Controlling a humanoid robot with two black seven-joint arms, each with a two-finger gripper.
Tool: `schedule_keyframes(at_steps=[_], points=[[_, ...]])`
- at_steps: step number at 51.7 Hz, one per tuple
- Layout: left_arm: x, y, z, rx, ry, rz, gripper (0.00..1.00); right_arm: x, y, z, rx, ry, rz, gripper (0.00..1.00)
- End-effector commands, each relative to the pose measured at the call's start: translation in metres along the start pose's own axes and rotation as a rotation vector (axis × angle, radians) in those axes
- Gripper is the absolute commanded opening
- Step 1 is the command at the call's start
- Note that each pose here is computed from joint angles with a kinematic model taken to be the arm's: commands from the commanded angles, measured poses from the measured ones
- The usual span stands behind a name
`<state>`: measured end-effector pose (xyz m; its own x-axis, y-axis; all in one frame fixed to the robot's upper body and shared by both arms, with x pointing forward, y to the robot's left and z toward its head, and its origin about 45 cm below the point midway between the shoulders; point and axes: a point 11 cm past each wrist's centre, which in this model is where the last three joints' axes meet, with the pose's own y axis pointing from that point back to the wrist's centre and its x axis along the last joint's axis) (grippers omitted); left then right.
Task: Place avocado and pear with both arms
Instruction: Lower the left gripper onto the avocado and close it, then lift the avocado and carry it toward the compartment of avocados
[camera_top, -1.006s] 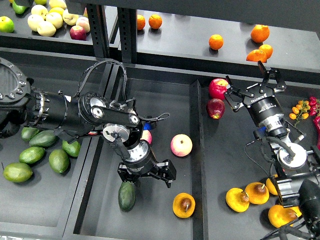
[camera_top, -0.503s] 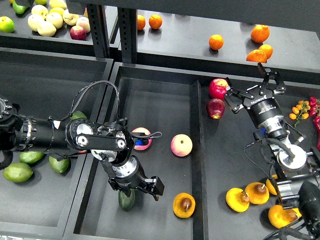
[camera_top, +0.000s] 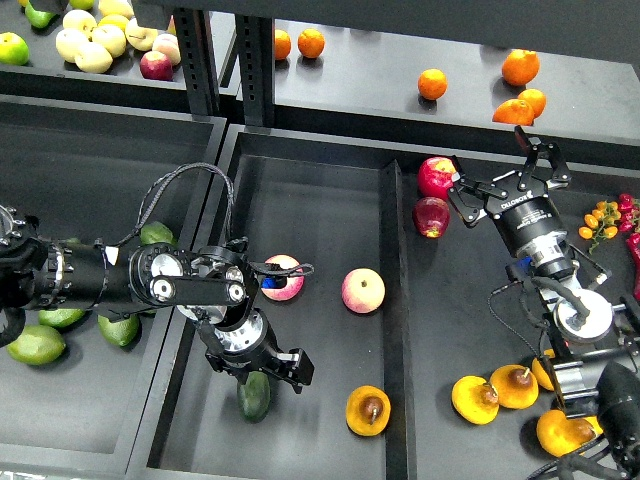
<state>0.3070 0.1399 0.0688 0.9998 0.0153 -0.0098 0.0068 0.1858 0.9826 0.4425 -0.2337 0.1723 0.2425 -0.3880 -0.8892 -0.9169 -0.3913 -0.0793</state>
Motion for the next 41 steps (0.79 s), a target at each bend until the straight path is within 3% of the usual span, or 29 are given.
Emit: schedule_keyframes(at_steps=[1, 41], points=[[-0.002, -0.007, -0.006, 0.014, 0.011, -0.002, 0.98, 0.000, 0.000, 0.000, 0.000, 0.000, -0.001, 1.00], [-0.017, -0.042, -0.026, 0.092, 0.001, 0.002, 0.97, -0.002, 0.000, 0.001, -0.002, 0.001, -0.009, 1.00]])
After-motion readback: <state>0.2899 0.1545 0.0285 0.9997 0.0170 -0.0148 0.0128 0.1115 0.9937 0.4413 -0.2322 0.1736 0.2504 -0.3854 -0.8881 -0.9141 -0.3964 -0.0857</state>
